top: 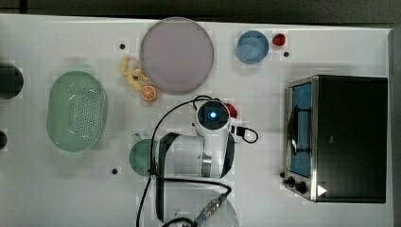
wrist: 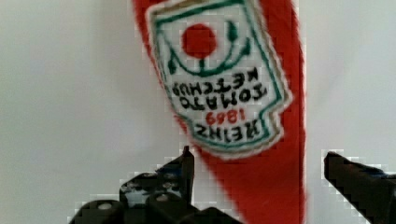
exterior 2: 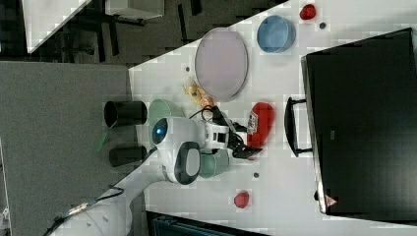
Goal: Pick Ketchup from oven and place it on table.
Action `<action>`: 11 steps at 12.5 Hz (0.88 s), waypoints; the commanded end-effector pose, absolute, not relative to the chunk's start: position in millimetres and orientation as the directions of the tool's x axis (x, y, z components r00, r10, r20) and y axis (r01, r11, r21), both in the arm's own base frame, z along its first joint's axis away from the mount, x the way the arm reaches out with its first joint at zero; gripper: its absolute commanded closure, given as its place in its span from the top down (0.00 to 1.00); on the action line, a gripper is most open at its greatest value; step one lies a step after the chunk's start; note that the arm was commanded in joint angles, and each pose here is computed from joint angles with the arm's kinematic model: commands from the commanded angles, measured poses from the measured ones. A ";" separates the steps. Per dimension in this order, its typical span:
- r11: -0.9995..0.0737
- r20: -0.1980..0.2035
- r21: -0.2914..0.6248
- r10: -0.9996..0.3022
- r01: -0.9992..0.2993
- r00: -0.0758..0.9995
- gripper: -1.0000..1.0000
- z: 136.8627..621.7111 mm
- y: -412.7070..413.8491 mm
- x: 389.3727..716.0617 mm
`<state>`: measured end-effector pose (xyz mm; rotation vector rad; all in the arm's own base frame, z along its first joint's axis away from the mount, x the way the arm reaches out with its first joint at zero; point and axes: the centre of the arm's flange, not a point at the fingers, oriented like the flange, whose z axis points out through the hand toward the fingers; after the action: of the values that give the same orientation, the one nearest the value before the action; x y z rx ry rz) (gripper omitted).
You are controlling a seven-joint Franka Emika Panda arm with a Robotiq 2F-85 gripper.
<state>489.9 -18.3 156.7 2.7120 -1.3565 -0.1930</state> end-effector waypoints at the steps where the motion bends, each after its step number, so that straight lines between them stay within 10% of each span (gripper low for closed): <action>1: -0.609 0.101 -0.105 -0.793 -0.786 0.601 1.00 299.4 -24.9 560.2; 11: -0.607 0.047 -0.109 -0.794 -0.787 0.606 1.00 528.0 -24.9 580.8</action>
<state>579.5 -24.2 503.5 2.8767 -1.4421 0.1463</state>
